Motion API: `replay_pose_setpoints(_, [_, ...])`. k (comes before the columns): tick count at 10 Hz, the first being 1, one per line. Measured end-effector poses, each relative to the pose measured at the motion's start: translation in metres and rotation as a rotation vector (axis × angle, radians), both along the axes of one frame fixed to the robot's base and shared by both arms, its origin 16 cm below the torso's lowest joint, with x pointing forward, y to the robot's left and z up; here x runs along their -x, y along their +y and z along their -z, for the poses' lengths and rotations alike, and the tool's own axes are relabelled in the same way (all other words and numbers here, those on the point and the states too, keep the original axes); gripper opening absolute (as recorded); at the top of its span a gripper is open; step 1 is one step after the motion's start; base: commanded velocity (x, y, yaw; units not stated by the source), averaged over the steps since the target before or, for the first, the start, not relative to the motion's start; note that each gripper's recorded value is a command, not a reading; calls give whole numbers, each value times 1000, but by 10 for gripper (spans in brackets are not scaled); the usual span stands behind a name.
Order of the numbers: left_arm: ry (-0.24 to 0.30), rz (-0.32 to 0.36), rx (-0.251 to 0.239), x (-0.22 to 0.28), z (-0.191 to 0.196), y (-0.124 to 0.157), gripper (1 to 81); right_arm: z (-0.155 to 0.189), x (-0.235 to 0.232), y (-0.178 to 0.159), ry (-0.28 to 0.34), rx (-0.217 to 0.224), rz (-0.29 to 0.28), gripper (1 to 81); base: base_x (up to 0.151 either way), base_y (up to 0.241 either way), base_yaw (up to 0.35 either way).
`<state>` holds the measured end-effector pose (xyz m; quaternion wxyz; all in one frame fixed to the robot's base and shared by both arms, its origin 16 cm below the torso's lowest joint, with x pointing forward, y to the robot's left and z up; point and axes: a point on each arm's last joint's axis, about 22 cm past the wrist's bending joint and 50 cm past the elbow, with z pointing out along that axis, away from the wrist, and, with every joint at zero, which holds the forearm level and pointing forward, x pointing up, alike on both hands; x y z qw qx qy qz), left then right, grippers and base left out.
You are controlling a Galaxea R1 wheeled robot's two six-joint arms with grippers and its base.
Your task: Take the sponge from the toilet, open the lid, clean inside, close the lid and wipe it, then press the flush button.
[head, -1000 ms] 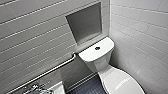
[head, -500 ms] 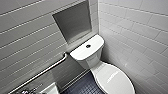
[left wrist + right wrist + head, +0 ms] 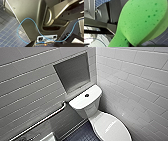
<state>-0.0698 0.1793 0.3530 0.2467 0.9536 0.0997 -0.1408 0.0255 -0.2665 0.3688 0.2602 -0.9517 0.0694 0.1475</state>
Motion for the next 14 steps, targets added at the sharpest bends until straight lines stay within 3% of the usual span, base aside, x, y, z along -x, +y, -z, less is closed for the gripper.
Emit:
replay_pose_setpoints(3, [-79,17,6,-31,4,-2,811,-1,-13,8,-76,7,18,10,0,0,0])
replay_pose_setpoints(7, [-39,16,9,7,-23,-8,811,-15,38,25,-29,14,6,10,0,0,0])
replay_pose_setpoints(10, [-2,16,11,37,-43,-10,811,-15,78,1,-9,84,-34,10,0,0,0])
replay_pose_setpoints(14, [21,45,22,53,-55,-10,811,-37,125,9,36,83,-8,10,0,0,0])
